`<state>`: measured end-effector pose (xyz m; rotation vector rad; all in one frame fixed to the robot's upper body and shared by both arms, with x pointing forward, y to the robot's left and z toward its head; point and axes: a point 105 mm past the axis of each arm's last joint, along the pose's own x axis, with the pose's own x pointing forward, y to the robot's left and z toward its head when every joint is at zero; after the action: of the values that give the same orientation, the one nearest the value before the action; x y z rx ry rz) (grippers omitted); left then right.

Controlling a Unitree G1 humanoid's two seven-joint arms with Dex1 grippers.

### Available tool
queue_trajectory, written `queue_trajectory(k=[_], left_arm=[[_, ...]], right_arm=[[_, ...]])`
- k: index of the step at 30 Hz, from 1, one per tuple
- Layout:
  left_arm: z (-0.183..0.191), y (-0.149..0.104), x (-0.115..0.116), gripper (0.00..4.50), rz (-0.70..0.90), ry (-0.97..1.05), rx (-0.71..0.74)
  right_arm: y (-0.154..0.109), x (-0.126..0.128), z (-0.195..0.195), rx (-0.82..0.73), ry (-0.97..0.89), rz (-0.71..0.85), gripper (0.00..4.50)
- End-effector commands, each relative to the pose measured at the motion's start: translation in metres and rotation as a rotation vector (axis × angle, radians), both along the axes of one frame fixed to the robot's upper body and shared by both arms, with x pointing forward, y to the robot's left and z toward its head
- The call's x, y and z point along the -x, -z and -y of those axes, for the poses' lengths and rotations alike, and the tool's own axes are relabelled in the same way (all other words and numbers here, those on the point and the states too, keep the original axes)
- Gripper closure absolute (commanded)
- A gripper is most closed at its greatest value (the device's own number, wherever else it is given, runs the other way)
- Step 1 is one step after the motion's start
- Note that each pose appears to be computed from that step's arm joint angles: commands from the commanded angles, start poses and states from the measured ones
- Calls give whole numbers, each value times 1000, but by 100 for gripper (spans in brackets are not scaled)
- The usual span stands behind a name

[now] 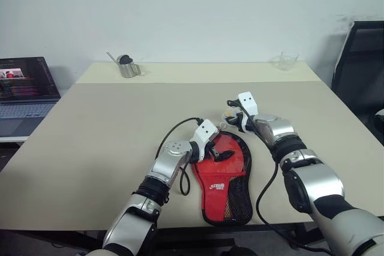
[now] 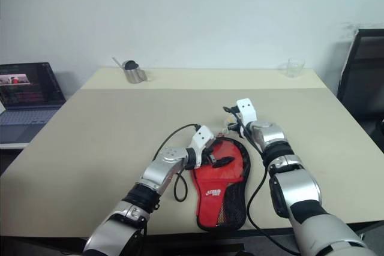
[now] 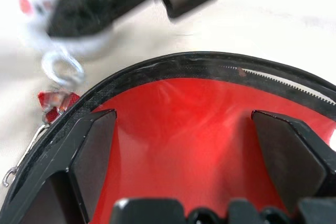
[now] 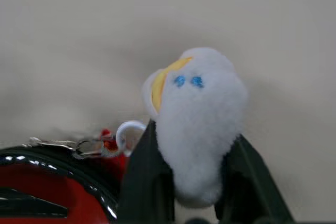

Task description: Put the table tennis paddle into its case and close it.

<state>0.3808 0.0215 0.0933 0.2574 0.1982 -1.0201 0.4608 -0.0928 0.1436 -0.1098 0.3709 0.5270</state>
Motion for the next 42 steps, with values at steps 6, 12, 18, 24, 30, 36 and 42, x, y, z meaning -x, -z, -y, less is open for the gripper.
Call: queue_trajectory(k=[6,12,18,24,30,36,42], left_arm=[[-13,17,-1,0,-42,-28,-43],[-13,19,1,0,-45,-26,-44],[-12,21,2,0,-47,-21,-51],[-10,19,2,0,-32,-8,-66],[-7,21,3,0,-21,11,-95],[2,22,9,0,-22,48,-96],[7,23,13,0,-24,76,-108]], right_arm=[[-14,-3,42,79,78,52,422],[-8,-1,65,121,120,37,422],[-11,4,83,119,132,27,422],[-10,19,101,99,86,-32,422],[-10,41,109,128,-19,-49,422],[-13,78,88,125,-256,-24,422],[-11,112,81,156,-433,13,422]])
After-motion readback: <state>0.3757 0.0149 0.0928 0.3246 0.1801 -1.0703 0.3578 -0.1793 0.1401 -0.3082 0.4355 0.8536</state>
